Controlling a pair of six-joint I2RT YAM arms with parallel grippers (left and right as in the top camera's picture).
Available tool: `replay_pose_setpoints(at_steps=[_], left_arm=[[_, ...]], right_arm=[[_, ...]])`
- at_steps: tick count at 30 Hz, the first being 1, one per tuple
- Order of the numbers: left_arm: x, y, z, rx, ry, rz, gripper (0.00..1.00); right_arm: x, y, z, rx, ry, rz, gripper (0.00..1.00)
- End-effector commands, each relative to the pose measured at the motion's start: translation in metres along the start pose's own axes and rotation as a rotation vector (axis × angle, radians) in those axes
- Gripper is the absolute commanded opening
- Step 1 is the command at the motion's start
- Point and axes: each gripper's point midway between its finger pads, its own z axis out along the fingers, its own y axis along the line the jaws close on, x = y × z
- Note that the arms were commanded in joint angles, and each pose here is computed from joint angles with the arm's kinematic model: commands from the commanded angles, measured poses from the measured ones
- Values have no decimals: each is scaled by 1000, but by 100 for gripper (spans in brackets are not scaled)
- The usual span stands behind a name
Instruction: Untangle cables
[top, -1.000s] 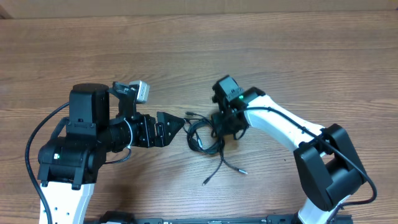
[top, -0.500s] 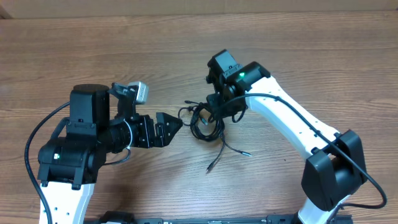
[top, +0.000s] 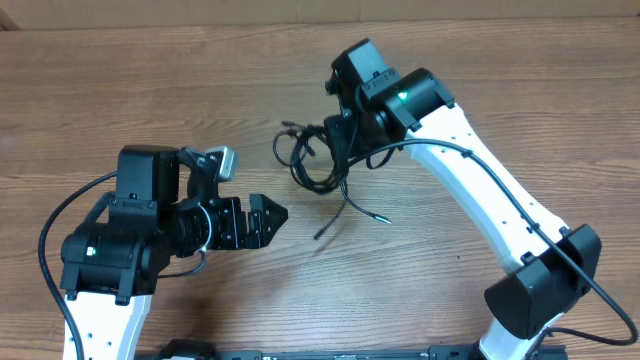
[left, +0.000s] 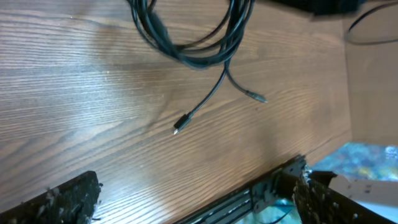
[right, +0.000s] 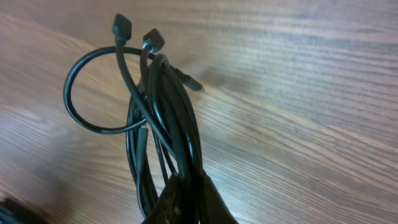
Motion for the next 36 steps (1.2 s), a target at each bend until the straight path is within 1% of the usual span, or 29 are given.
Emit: replay_pose_setpoints(at_steps=[1, 4, 7, 8, 11, 12, 13, 15, 20, 23, 24, 27, 31, 32, 36], left_arm=[[3, 2, 1, -12, 13, 136, 100], [2, 5, 1, -28, 8, 247, 100], [-4, 8, 1, -52, -12, 269, 100], [-5, 8, 1, -52, -19, 252, 100], [-8, 10, 1, -64, -32, 138, 100], [-9, 15, 1, -91, -40, 62, 100], [-10, 22, 0, -134, -53, -68, 100], [-10, 27, -1, -155, -66, -176, 99], [-15, 25, -1, -139, -99, -367, 96], [-16, 25, -1, -133, -110, -459, 93], [-16, 25, -1, -132, -113, -494, 90], [-17, 27, -1, -136, -125, -564, 88], [-21, 27, -2, -128, -149, -641, 82], [-23, 26, -2, -124, -154, -646, 80], [-26, 25, -2, -115, -165, -661, 65]], right_arm=[[-19, 18, -40, -62, -106, 68, 4], [-22, 30, -57, -111, -136, 114, 4], [-23, 40, -73, -144, -165, 158, 4], [-23, 42, -78, -152, -176, 166, 4], [-23, 47, -96, -177, -217, 176, 4], [-23, 48, -102, -184, -230, 177, 4], [-23, 49, -110, -193, -248, 180, 4], [-22, 51, -121, -210, -267, 195, 4], [-14, 66, -145, -269, -298, 160, 4], [-8, 74, -151, -285, -303, 140, 4], [-6, 78, -152, -291, -303, 132, 4], [-1, 88, -152, -304, -293, 108, 4], [3, 95, -152, -312, -285, 92, 4], [4, 95, -152, -312, -284, 92, 4], [7, 93, -150, -304, -271, 94, 4]])
